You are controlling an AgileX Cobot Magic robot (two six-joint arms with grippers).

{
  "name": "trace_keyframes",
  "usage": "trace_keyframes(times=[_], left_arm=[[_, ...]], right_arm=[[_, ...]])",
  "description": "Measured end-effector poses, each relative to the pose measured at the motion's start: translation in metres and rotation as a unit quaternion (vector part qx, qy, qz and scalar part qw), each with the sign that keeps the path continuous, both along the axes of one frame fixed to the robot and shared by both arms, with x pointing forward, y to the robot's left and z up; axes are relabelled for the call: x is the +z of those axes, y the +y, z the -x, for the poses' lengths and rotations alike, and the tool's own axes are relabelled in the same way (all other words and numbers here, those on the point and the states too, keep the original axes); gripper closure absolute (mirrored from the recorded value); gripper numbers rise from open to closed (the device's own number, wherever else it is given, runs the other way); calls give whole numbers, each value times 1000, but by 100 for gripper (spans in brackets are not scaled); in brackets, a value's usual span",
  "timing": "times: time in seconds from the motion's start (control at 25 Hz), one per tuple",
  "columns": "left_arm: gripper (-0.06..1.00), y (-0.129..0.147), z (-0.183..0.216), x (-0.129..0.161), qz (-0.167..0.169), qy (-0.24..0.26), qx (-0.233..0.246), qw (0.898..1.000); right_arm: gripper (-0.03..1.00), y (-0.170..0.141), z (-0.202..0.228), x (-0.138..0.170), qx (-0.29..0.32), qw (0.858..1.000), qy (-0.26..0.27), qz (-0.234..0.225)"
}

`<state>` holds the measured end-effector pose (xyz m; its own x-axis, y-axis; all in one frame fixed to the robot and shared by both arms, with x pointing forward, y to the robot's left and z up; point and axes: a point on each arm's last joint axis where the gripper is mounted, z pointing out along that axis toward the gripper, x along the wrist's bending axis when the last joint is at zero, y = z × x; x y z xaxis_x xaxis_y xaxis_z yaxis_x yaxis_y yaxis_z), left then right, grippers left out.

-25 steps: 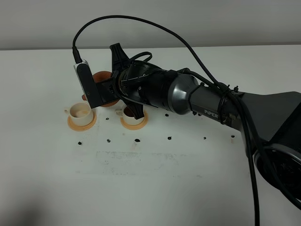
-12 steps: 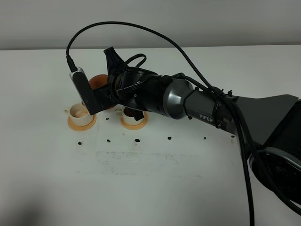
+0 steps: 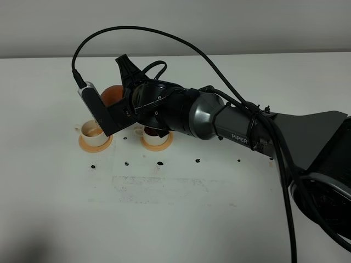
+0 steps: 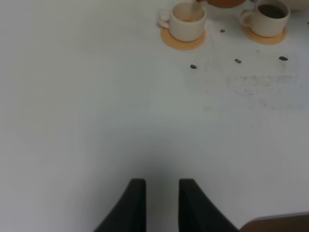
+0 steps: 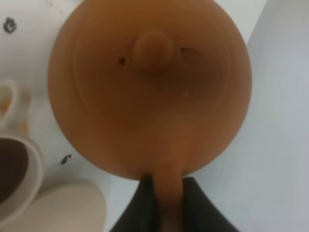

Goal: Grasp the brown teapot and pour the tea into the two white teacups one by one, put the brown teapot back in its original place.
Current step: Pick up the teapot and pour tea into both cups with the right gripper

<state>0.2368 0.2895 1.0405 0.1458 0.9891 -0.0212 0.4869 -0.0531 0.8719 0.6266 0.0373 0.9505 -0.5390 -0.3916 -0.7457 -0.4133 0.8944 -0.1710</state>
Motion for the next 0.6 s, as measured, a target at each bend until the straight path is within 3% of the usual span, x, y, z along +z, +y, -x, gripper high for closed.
trace_keyframes(times=[0.6], left_arm=[[78,0,0,0,0,0,0,1000]], right_arm=[[89,2,-2,2,33,999,-25,24]])
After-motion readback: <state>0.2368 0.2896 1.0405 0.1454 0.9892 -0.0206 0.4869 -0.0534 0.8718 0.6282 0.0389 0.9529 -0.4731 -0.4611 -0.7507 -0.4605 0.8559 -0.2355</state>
